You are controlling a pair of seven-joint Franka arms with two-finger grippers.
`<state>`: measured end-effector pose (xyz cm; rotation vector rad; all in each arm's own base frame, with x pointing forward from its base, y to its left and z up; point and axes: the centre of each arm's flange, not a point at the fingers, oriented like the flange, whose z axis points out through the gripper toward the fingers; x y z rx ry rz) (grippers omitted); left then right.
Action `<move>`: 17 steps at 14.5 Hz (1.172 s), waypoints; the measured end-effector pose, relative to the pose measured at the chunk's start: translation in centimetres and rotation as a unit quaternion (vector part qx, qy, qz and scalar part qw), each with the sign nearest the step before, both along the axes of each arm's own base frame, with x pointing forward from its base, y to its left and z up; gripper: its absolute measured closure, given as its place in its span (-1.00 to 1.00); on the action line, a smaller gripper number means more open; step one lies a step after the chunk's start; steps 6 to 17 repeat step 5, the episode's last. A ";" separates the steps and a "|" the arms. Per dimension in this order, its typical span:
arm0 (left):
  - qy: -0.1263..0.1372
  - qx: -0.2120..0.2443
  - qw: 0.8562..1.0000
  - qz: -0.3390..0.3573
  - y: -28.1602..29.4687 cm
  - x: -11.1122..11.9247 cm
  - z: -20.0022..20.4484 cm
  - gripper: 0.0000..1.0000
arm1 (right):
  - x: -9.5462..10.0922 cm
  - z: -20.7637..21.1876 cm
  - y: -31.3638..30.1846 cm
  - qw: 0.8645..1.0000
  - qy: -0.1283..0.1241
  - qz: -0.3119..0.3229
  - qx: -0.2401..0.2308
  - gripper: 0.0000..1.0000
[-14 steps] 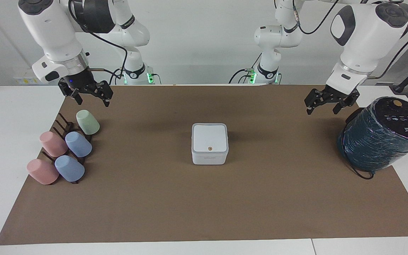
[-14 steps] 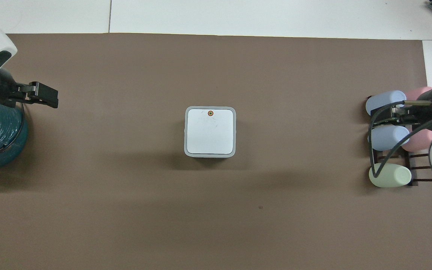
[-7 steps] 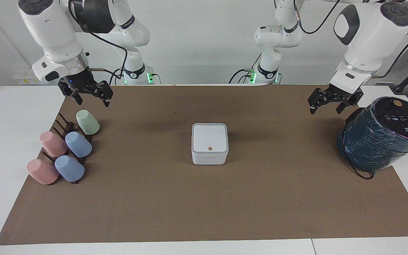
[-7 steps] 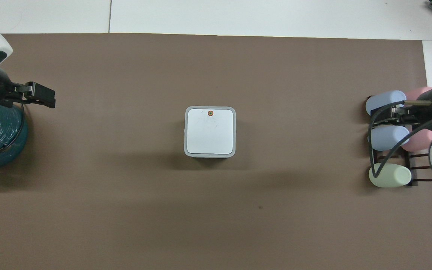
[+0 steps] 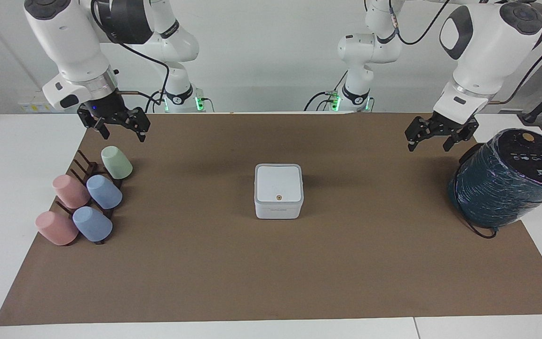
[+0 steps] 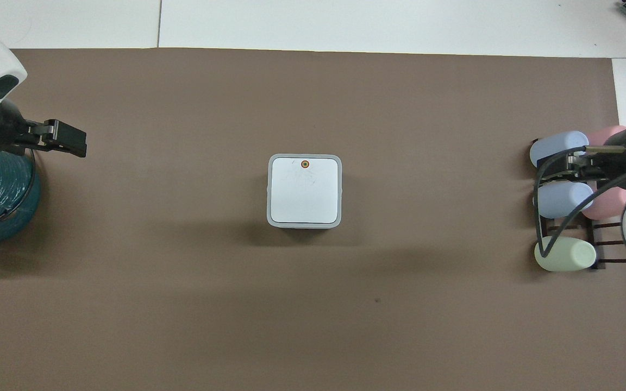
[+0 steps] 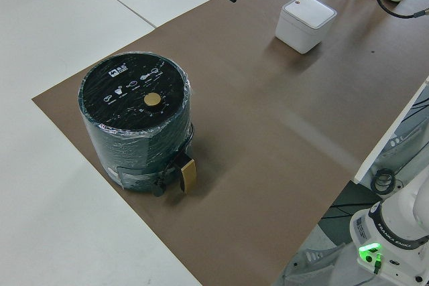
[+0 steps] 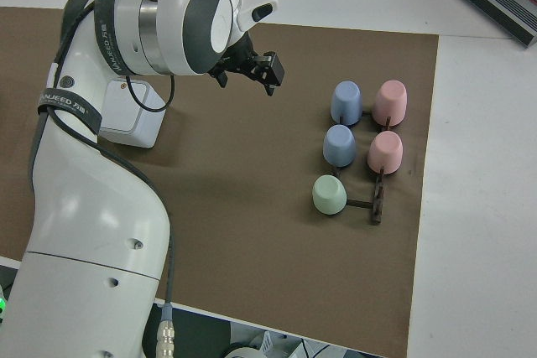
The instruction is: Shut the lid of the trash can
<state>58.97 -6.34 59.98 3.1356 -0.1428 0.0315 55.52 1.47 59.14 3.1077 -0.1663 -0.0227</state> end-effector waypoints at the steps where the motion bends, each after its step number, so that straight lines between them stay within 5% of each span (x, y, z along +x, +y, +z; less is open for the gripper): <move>1: 0.000 -0.003 1.000 0.000 -0.1 0.0 0.0 -1.00 | 0.0 0.0 0.0 1.000 0.000 0.000 0.000 -1.00; 17: 0.001 -0.007 1.000 0.000 -0.2 0.0 0.0 -1.00 | 0.0 0.0 0.0 1.000 0.000 0.000 0.000 -1.00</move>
